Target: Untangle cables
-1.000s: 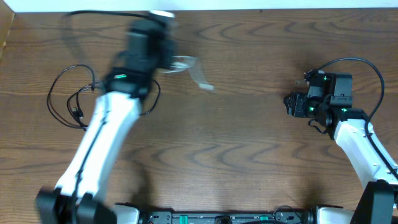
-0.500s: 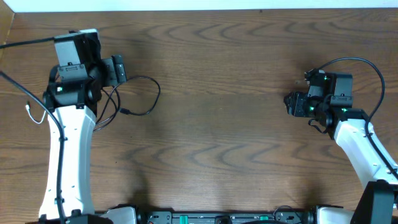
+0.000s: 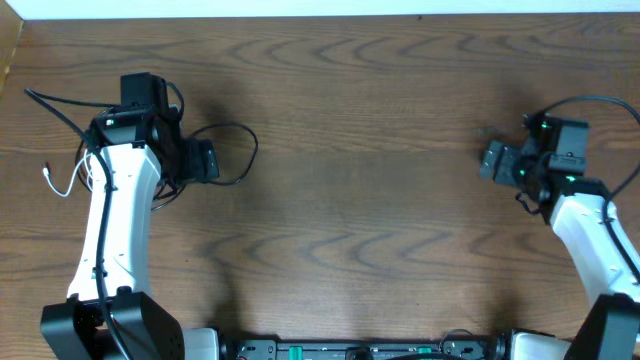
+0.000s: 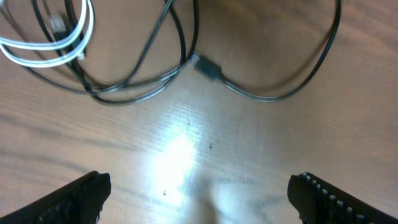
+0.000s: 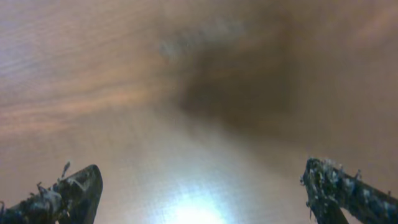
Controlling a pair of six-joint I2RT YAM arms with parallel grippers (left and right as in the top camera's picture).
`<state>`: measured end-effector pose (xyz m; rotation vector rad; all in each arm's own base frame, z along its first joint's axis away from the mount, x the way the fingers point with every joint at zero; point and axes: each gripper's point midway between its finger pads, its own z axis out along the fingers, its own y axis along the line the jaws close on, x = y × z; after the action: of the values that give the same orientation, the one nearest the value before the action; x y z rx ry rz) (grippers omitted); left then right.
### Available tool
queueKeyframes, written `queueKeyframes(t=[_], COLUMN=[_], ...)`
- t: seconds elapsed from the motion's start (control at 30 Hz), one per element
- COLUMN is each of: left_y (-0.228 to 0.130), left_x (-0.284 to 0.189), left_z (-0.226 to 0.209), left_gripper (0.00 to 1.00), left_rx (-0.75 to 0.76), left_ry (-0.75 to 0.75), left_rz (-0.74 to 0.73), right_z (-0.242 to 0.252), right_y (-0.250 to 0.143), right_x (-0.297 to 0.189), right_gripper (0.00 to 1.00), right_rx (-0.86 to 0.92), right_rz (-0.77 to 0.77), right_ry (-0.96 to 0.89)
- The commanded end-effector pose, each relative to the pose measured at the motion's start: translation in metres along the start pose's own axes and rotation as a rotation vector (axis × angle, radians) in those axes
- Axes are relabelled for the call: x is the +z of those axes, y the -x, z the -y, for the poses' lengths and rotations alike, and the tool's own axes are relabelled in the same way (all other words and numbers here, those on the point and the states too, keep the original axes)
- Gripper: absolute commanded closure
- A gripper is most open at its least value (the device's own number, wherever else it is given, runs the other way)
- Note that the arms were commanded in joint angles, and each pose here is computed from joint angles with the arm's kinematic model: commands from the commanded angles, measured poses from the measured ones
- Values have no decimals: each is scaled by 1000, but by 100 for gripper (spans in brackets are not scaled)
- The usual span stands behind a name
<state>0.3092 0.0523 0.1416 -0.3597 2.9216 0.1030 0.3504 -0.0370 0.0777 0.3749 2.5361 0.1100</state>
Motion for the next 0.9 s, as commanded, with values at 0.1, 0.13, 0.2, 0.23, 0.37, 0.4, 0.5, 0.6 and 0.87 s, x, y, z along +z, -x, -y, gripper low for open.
queueKeyframes(t=[0.1, 0.13, 0.2, 0.23, 0.37, 0.4, 0.5, 0.6, 0.87], left_y=[-12, -12, -16, -19, -27, -29, -30, -35, -40], left_x=[-15, -18, -25, -28, -46, -51, -72, -90, -90], left_z=[-3, -3, -2, 0, 6, 6, 4, 3, 2], left_gripper=[4, 4, 4, 4, 4, 3, 3, 3, 3], left_rx=[-21, -22, -21, -13, 18, 14, -29, -31, -31], left_ry=[-6, -8, -26, -45, -108, -112, -138, -146, -145], left_rz=[10, 31, 91, 124, 322, 373, 546, 625, 618], right_z=[35, 34, 30, 29, 23, 22, 20, 21, 23], right_y=[-1, 0, 5, 7, 10, 11, 14, 8, -8], right_x=[-56, -64, -86, -94, -117, -122, -132, -128, -119], right_gripper=[1, 1, 1, 1, 1, 1, 1, 1, 1], right_rx=[81, 69, 24, 20, 0, -3, 2, 6, 13], right_rz=[42, 61, 118, 140, 229, 247, 286, 254, 172], right_ry=[-74, -72, -67, -65, -49, -45, -39, -42, -51])
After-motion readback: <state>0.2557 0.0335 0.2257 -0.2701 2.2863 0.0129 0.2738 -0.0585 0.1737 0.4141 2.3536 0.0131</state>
